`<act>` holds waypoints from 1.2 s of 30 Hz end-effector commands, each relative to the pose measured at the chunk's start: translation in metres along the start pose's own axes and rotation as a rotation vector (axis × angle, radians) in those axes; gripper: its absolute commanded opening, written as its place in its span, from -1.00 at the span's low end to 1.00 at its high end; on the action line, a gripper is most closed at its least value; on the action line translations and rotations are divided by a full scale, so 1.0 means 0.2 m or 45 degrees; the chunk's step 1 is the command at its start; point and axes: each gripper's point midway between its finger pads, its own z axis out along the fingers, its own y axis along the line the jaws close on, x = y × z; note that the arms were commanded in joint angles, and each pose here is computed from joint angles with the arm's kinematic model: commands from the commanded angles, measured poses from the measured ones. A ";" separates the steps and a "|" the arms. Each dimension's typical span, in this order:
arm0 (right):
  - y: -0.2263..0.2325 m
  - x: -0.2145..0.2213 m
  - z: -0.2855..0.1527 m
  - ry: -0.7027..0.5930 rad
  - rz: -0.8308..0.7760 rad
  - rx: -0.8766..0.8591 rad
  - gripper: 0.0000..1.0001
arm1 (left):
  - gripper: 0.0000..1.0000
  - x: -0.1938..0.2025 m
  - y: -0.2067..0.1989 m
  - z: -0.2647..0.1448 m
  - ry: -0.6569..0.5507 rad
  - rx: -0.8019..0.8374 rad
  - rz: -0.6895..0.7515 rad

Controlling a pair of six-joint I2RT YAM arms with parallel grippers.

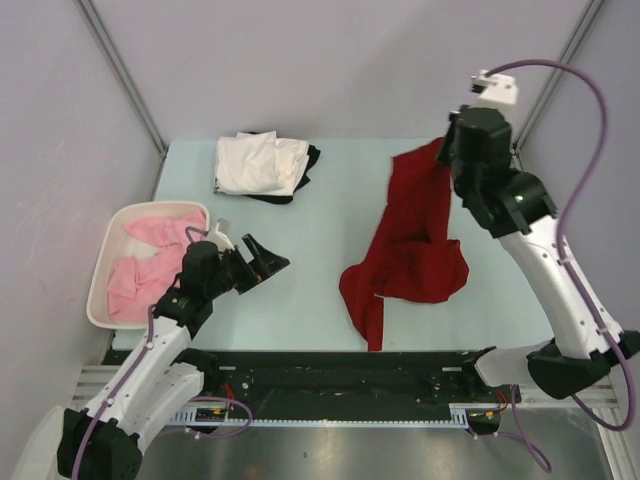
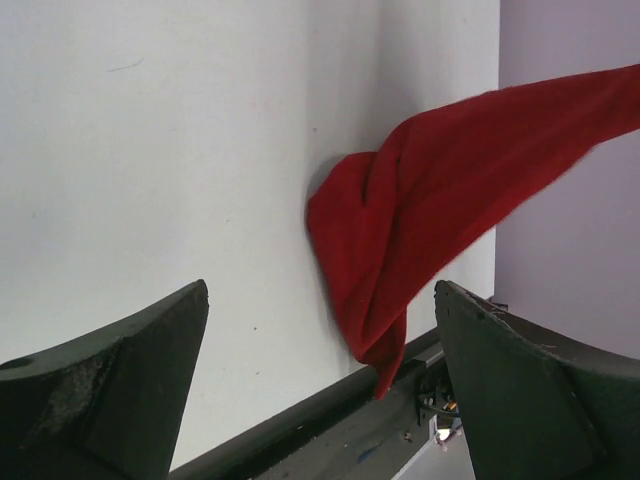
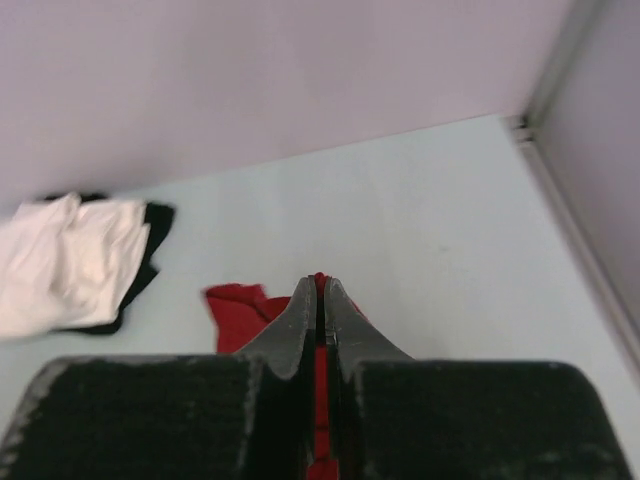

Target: Fold and stack the t-shirts

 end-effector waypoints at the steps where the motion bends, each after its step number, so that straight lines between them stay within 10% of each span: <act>1: -0.29 0.04 0.00 0.041 -0.016 0.214 -1.00 | 1.00 -0.03 -0.17 0.03 0.000 0.162 0.058; 12: -0.53 0.06 -0.01 0.042 0.016 0.347 -1.00 | 0.93 0.33 -0.62 0.26 0.297 0.342 0.249; 24: -0.50 0.10 -0.01 0.079 0.031 0.300 -1.00 | 0.69 1.19 -0.47 0.25 0.679 0.106 0.447; 36: -0.52 0.11 -0.05 0.066 0.040 0.288 -1.00 | 0.58 1.34 -0.45 0.31 0.737 0.047 0.474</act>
